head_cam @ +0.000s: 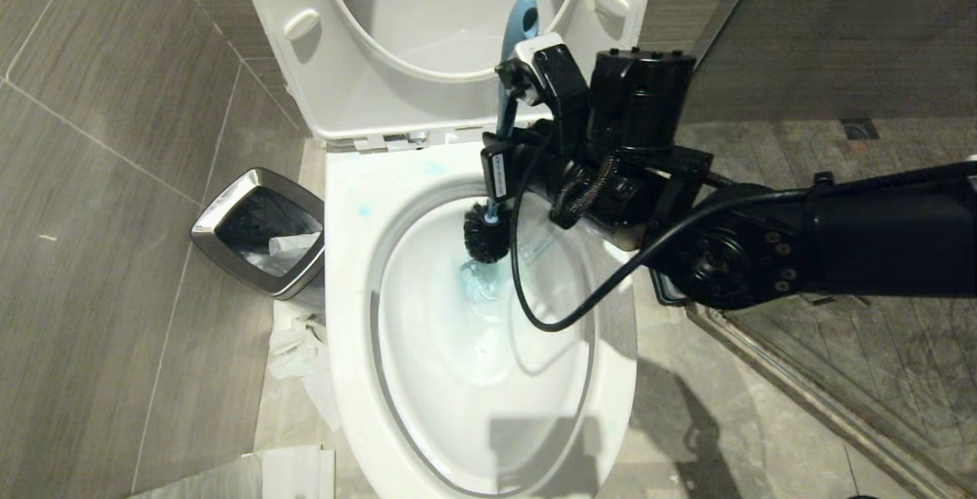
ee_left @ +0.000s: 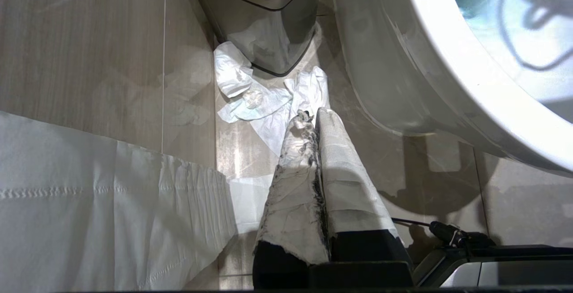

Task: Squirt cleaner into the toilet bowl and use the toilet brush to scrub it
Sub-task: Scrub the toilet bowl

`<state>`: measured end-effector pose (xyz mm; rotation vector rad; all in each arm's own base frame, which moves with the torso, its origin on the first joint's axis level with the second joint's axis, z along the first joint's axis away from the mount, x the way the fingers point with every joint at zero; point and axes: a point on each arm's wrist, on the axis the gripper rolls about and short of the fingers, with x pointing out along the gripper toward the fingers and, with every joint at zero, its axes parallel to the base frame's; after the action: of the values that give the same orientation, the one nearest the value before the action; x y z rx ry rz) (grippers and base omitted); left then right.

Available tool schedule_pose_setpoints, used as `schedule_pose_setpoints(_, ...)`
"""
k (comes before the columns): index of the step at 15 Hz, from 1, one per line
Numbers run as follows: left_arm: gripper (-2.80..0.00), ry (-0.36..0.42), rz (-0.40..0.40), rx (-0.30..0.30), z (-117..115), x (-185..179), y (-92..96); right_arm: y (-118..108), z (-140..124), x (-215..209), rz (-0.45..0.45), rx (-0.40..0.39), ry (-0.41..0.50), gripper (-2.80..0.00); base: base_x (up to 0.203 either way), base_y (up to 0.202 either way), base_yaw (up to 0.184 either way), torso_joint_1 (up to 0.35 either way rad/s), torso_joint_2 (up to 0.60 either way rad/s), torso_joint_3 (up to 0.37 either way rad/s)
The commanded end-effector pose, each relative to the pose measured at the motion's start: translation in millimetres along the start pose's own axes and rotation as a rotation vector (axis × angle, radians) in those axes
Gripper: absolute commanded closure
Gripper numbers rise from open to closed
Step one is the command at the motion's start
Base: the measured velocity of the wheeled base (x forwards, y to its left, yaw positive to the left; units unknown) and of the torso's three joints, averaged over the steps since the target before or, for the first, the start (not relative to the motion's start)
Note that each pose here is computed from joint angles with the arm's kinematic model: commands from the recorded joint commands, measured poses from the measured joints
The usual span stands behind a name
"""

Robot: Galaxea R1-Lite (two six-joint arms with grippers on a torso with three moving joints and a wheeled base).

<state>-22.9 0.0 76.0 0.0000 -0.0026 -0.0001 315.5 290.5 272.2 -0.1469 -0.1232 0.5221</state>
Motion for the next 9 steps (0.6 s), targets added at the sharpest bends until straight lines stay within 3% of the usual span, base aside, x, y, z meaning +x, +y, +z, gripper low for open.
schedule_pose_setpoints(1, 0.00, -0.001, 0.000, 0.000, 0.1, 0.0, 0.0, 20.8, -12.2, 22.9, 0.026, 0.000, -0.007, 0.00, 0.000, 0.000, 0.000, 0.000, 0.00, 0.000)
schedule_pose_setpoints(6, 0.00, 0.000, 0.000, 0.000, -0.2, 0.1, 0.0, 70.6, -10.9, 27.7, 0.124, 0.006, -0.007, 0.00, 0.000, 0.000, 0.000, 0.000, 0.00, 0.000)
schedule_pose_setpoints(9, 0.00, 0.000, 0.000, 0.000, -0.2, 0.1, 0.0, 98.6, -21.4, 9.5, 0.182, -0.009, 0.052, 0.00, 0.000, 0.000, 0.000, 0.000, 0.00, 0.000)
